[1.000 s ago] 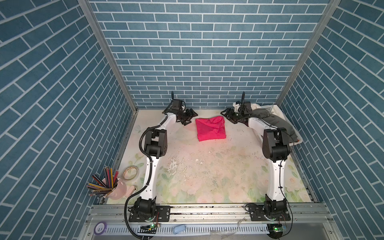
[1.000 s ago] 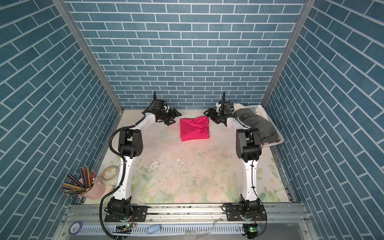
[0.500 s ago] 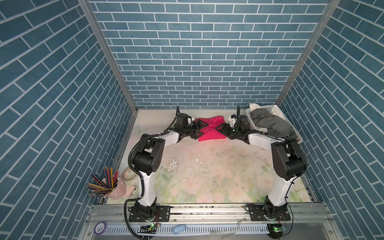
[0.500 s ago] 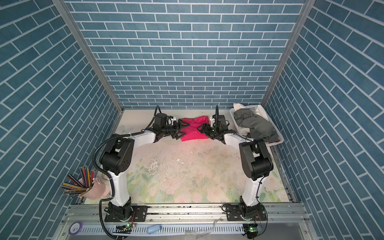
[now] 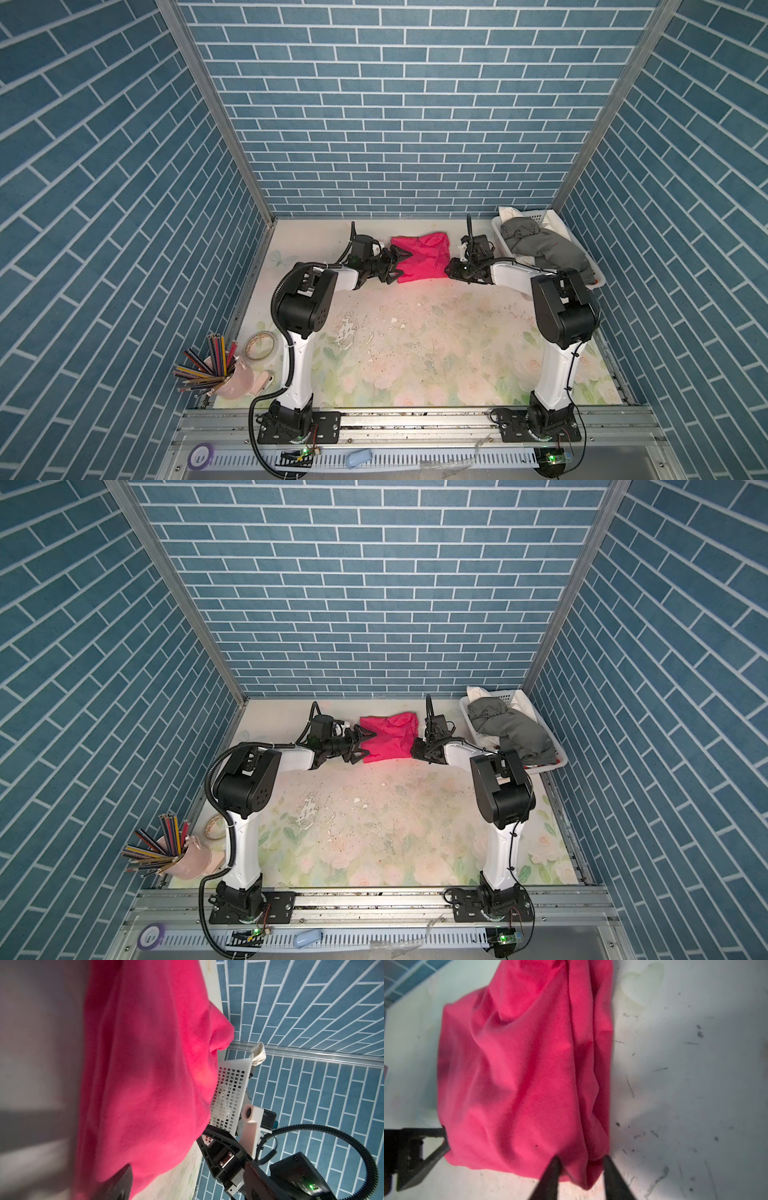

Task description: Fold and stack the t-shirts

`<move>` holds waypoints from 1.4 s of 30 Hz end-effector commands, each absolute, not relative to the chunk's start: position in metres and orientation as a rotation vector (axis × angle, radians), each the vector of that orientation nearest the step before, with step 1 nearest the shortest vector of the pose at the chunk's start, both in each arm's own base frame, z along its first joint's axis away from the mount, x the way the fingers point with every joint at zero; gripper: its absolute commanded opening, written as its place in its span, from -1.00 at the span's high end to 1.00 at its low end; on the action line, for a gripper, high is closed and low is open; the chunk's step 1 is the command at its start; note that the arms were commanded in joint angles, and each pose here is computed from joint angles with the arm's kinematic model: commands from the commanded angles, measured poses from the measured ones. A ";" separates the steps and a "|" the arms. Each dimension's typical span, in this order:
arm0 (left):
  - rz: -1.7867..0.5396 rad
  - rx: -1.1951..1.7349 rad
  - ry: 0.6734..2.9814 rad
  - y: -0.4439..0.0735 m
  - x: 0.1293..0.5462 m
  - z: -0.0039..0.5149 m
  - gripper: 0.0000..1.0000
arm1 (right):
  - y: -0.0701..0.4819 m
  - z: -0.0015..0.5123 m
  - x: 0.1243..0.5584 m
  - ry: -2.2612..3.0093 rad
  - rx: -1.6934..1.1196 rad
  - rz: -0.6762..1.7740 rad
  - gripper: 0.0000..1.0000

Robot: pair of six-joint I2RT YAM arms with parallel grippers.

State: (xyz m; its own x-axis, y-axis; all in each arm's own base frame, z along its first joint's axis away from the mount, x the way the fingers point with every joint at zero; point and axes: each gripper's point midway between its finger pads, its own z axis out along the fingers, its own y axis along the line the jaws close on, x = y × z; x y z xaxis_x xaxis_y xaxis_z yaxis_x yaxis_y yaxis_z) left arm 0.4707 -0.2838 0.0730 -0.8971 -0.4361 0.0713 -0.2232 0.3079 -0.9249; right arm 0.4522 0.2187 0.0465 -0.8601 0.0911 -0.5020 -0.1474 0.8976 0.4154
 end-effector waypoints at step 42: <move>-1.501 -0.496 2.373 -0.281 0.477 0.077 -0.72 | 0.296 0.125 0.576 2.141 0.341 1.449 -0.57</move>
